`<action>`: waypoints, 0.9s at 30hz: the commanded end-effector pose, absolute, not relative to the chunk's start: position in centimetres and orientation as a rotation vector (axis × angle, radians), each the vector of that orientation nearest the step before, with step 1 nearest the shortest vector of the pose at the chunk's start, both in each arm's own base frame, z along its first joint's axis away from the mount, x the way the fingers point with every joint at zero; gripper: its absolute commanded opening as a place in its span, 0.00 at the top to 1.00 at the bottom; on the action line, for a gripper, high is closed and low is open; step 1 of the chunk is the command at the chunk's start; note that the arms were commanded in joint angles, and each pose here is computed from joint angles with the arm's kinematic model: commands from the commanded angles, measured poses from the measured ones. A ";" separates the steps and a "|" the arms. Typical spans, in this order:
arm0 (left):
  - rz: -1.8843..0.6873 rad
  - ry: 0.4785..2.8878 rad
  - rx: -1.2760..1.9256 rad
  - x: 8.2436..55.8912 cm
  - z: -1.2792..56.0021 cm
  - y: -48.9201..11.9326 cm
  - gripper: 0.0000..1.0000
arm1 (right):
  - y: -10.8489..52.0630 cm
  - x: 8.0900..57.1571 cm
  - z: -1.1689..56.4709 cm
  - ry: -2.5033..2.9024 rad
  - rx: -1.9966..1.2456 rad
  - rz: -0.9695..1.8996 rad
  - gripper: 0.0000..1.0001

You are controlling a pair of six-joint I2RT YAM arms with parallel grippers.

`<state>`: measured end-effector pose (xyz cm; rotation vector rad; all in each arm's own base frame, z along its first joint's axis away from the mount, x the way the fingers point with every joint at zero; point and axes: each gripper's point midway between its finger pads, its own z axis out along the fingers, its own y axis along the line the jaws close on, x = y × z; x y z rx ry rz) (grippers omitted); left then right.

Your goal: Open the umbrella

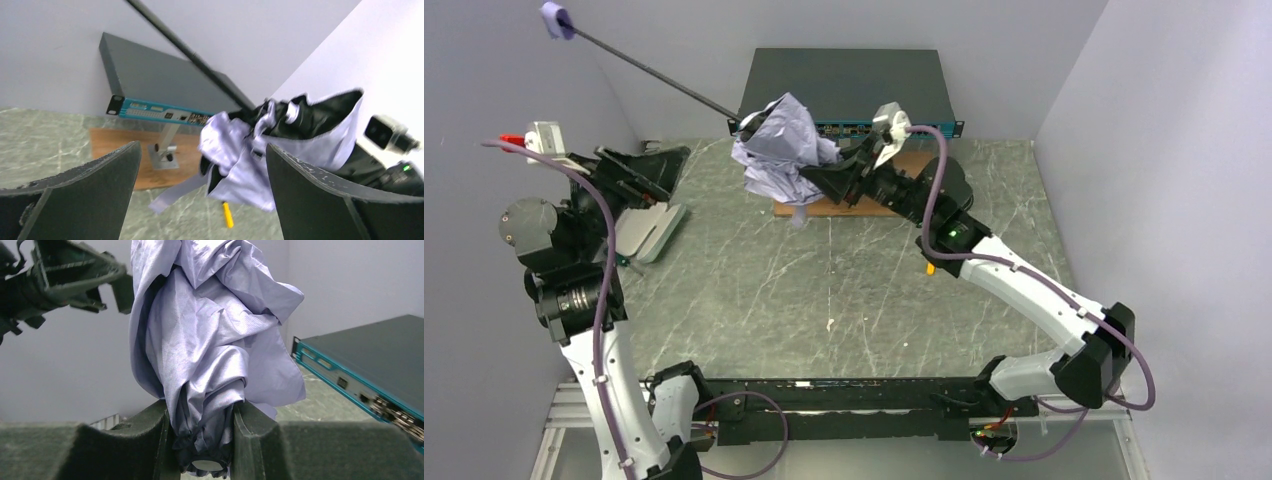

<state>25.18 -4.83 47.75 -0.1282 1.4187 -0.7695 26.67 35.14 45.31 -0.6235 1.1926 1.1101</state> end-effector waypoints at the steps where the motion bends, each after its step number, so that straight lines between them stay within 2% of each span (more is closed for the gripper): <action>1: -0.905 1.296 -0.203 25.0 51.7 -4.9 0.00 | 35.2 24.6 52.6 0.900 -0.575 1.075 1.00; 7: -1.000 1.326 -0.295 26.8 49.3 -4.3 0.02 | 37.9 23.8 52.2 0.880 -0.586 1.101 1.00; 14: -1.141 1.366 -0.347 28.5 47.9 -4.5 0.14 | 40.2 23.0 51.0 0.862 -0.632 1.100 1.00; 19: -1.150 1.345 -0.374 29.4 47.5 -3.9 0.40 | 40.6 22.8 50.1 0.864 -0.649 1.096 1.00; 22: -1.141 1.330 -0.367 29.7 47.8 -3.7 0.68 | 40.8 22.6 49.6 0.864 -0.662 1.101 1.00; 23: -1.136 1.327 -0.357 29.7 47.9 -3.7 0.73 | 40.8 22.5 49.4 0.866 -0.669 1.103 1.00; 27: -1.136 1.314 -0.328 29.7 48.4 -3.8 0.71 | 41.1 22.1 48.6 0.868 -0.689 1.128 1.00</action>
